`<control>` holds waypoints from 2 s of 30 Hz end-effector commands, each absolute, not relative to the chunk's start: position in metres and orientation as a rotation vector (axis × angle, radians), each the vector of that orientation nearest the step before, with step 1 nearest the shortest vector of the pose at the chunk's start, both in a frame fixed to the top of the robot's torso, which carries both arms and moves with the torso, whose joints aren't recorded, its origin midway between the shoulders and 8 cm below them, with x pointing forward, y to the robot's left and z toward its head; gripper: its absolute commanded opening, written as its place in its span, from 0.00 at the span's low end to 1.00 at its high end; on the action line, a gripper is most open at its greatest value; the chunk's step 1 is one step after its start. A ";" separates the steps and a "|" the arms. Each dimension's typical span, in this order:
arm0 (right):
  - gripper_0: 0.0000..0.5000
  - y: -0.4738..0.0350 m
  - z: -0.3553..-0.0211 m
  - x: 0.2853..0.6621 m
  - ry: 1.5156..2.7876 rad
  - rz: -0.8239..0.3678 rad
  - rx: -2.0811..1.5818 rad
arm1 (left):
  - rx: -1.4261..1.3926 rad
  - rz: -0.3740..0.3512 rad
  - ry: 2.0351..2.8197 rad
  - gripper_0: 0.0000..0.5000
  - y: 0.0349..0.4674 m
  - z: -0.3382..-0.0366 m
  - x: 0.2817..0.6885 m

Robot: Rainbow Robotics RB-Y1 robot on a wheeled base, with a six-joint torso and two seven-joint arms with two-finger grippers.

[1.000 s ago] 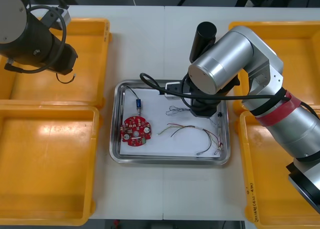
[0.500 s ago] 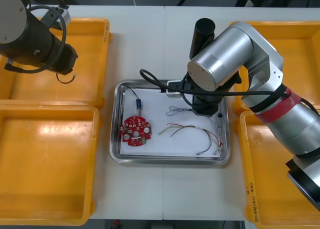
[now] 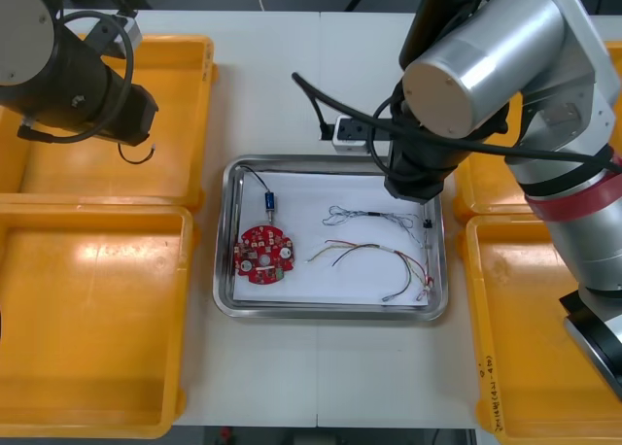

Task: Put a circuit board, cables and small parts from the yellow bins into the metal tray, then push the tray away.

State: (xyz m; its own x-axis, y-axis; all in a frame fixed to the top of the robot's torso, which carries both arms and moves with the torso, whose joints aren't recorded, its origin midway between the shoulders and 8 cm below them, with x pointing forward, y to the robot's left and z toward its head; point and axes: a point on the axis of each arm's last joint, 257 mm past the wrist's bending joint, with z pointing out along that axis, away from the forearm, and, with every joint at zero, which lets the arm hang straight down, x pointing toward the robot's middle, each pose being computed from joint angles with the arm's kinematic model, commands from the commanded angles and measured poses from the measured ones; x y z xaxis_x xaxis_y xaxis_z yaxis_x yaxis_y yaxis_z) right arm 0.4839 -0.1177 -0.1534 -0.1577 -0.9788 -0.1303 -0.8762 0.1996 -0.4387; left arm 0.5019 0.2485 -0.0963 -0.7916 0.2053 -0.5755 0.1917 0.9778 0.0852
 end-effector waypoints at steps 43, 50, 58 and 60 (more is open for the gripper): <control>1.00 -0.429 -0.099 0.403 2.490 -0.267 -0.316 | 0.318 -0.167 2.459 0.00 0.033 -0.179 0.517; 1.00 -0.435 -0.120 0.388 2.541 -0.236 -0.272 | 0.311 -0.168 2.460 0.00 0.027 -0.195 0.521; 1.00 -0.429 -0.131 0.384 2.530 -0.161 -0.201 | 0.294 -0.181 2.467 0.01 0.022 -0.206 0.522; 1.00 -0.430 -0.133 0.381 2.530 -0.172 -0.192 | 0.289 -0.181 2.464 0.00 0.022 -0.208 0.524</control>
